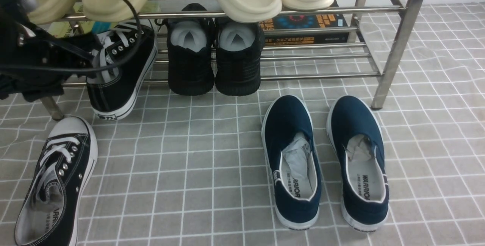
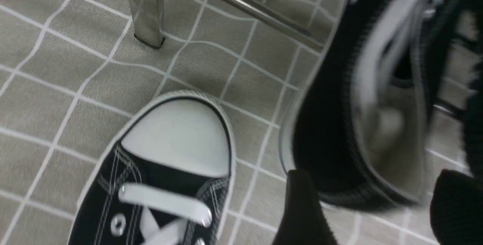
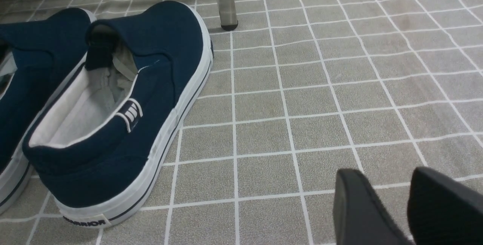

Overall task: Take the shoes off the shelf with your hand from the grey coffee tablecloth.
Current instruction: 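Grasp the leftmost shoe on the bottom shelf of the shoe rack with the left gripper, then set the held shoe down on the floor in front of the rack with the left gripper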

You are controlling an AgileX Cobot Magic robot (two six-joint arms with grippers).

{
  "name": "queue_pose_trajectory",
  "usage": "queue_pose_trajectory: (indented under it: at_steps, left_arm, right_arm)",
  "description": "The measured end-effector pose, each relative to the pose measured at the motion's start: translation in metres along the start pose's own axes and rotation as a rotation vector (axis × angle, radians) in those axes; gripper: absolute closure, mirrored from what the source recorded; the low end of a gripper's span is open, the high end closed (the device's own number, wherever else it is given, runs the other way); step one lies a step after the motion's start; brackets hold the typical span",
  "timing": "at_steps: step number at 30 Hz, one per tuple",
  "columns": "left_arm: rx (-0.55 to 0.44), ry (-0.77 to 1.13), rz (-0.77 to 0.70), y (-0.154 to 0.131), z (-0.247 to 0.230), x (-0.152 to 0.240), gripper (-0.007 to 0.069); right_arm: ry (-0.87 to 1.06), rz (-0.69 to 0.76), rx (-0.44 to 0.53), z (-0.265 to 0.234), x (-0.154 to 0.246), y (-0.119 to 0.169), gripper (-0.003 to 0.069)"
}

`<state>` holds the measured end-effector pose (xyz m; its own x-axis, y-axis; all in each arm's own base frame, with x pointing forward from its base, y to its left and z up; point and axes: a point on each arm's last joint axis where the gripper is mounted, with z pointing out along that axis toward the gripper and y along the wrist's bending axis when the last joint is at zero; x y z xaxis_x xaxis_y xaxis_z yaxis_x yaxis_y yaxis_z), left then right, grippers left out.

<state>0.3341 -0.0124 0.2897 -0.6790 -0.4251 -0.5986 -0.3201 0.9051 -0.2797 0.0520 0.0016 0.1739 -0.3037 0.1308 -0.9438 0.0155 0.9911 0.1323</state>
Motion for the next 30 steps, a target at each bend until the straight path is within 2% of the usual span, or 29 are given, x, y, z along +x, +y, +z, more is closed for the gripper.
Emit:
queue_pose_trajectory:
  at_steps: [3, 7, 11, 12, 15, 23, 30]
  left_arm:
    - [0.000, 0.003, 0.003, 0.000, 0.013, 0.001, 0.0190]
    - [0.011, 0.015, -0.042, -0.001, 0.037, 0.003, 0.0260]
    - [-0.004, 0.053, -0.059, 0.000, 0.048, 0.008, 0.0408]
    - [-0.013, 0.071, -0.061, 0.001, 0.048, 0.009, 0.0515]
    - [-0.032, 0.110, -0.067, 0.002, 0.036, 0.011, 0.0596]
    - [-0.101, 0.258, -0.023, 0.004, -0.029, 0.041, 0.0605]
    - [-0.091, 0.342, -0.018, -0.007, -0.032, 0.088, 0.0605]
  right_arm:
    - [0.000, 0.000, 0.000, 0.000, 0.000, 0.000, 0.0430]
    - [0.000, 0.000, 0.000, 0.000, 0.000, 0.000, 0.0424]
    - [0.000, 0.000, 0.000, 0.000, 0.000, 0.000, 0.0422]
    - [0.000, 0.000, 0.000, 0.000, 0.000, 0.000, 0.0421]
    - [0.000, 0.000, 0.000, 0.000, 0.000, 0.000, 0.0421]
    - [0.000, 0.000, 0.000, 0.000, 0.000, 0.000, 0.0421]
    - [0.000, 0.000, 0.000, 0.000, 0.000, 0.000, 0.0420]
